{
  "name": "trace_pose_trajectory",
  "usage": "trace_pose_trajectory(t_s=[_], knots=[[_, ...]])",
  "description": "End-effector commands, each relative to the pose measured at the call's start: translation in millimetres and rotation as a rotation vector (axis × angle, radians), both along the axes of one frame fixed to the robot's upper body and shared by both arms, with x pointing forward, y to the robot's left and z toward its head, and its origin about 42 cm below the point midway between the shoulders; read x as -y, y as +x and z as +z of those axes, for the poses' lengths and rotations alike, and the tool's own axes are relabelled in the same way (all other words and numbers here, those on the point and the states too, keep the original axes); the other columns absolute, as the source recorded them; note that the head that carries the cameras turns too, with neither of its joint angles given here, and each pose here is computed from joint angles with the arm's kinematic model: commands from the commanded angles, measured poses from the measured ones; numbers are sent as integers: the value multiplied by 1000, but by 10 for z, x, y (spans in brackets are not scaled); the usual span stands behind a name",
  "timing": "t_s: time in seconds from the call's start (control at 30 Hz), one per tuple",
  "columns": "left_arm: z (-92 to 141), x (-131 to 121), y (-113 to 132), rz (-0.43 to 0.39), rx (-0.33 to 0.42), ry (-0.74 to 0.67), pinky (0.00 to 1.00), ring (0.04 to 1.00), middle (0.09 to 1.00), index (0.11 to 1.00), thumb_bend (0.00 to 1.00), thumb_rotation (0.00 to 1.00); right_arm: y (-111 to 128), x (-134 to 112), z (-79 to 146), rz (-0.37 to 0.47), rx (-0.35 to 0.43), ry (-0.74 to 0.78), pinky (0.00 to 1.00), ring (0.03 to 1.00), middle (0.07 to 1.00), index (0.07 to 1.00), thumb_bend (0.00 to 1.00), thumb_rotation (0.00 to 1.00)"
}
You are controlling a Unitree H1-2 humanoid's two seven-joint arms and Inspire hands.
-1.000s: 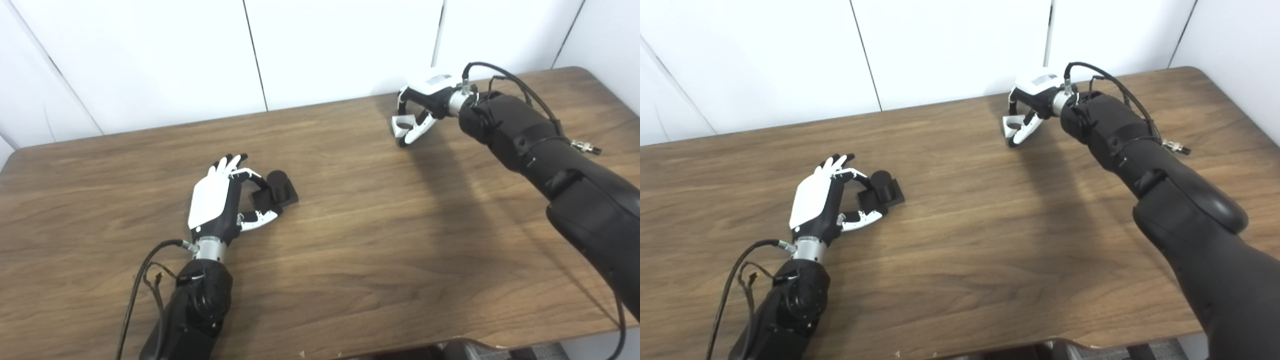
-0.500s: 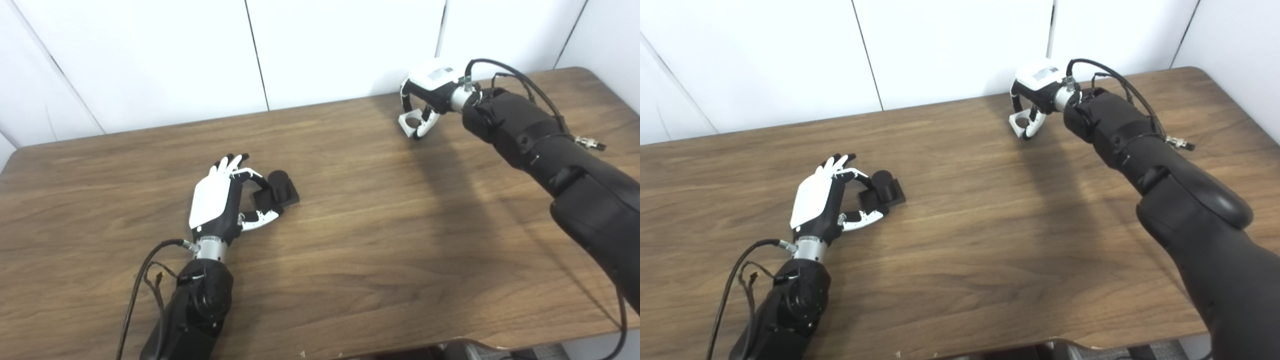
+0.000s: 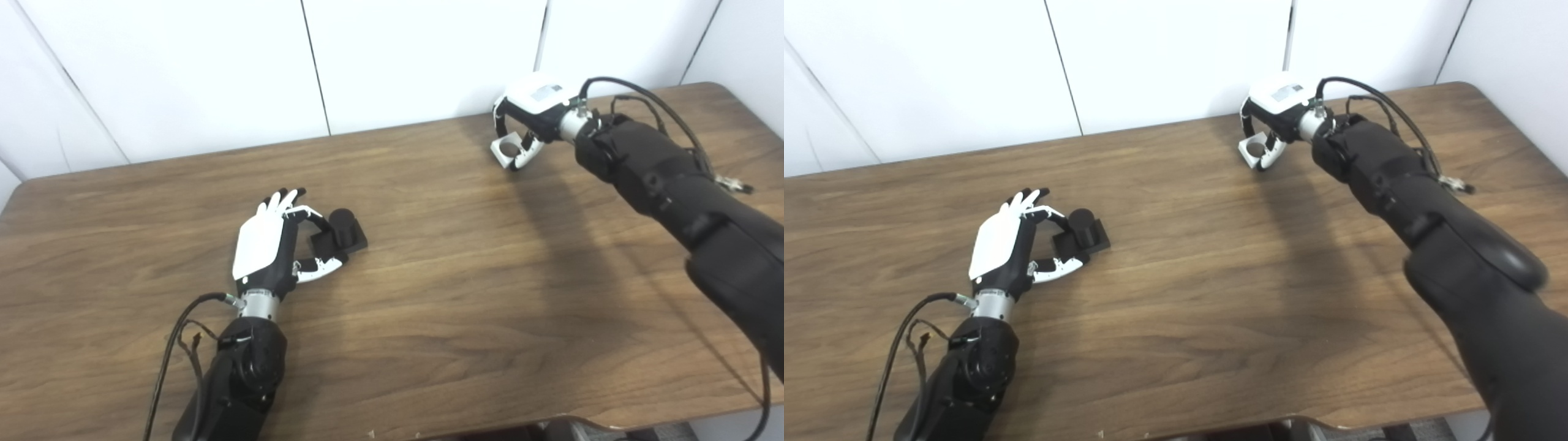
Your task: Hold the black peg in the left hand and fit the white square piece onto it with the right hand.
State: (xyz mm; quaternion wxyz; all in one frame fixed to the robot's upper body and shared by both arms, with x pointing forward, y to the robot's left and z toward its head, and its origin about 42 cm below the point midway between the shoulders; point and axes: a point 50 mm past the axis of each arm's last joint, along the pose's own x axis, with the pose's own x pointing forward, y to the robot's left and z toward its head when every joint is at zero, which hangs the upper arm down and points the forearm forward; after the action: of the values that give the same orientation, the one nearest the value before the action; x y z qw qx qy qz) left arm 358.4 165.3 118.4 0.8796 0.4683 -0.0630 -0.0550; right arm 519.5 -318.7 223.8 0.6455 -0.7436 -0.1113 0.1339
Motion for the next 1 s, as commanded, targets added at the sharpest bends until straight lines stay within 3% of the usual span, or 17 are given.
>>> trace_pose_trajectory(t_s=[0.0, 0.2, 0.4, 0.97], knots=[[-410, -70, -218, -14, -193, 98, 1000, 977, 923, 494, 521, 77, 19, -44, 406, 39, 131, 52, 939, 868, 807, 489, 508, 158], [-407, -66, -193, -20, -197, 108, 1000, 980, 925, 494, 520, 80, -186, -336, 673, 119, 180, 158, 864, 873, 824, 488, 507, 158], [-403, -34, -175, -26, -200, 108, 1000, 976, 926, 493, 519, 80, -373, -594, 873, 201, 209, 189, 933, 886, 821, 487, 510, 155], [-459, 123, -134, -32, -168, 103, 978, 962, 911, 492, 523, 73, -672, -1185, 957, 410, 191, 236, 933, 897, 831, 486, 507, 156]])
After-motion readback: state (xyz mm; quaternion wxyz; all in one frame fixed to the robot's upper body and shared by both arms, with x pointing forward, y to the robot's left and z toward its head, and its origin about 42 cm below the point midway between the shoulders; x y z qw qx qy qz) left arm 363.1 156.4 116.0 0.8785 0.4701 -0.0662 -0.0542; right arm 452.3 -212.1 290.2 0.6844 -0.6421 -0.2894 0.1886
